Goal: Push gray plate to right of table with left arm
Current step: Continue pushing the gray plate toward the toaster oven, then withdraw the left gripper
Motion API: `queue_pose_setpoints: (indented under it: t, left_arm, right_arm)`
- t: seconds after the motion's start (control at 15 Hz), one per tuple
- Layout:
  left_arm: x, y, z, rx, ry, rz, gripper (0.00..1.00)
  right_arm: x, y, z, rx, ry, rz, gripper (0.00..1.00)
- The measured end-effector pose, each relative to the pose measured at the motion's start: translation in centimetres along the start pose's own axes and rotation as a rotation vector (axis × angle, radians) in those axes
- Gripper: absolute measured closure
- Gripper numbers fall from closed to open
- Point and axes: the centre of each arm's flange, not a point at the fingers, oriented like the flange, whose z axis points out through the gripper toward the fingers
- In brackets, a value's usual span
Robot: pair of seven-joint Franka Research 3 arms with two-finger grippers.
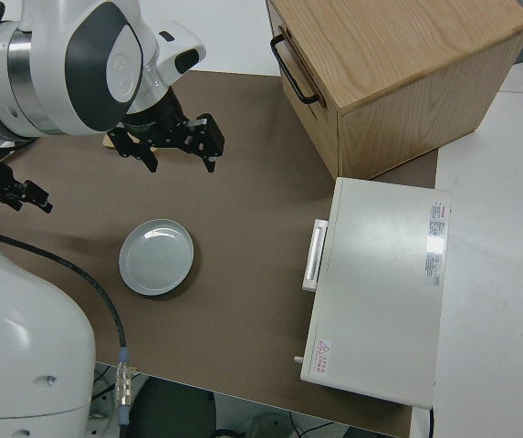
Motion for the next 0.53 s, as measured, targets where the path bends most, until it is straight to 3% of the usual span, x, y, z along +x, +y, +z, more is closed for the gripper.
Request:
queue_pose_setpoints:
  t: [0.2,0.53]
  left_arm:
    - [1.2,-4.4,-5.4,-0.013,-0.032,0.024,0.0]
    - [2.4,-10.4,-10.9,-0.04,-0.029,0.049,0.0]
  right_arm:
    - [0.0,0.0,0.0,0.0,0.0,0.0,0.01]
    - [0.0,0.0,0.0,0.0,0.0,0.0,0.01]
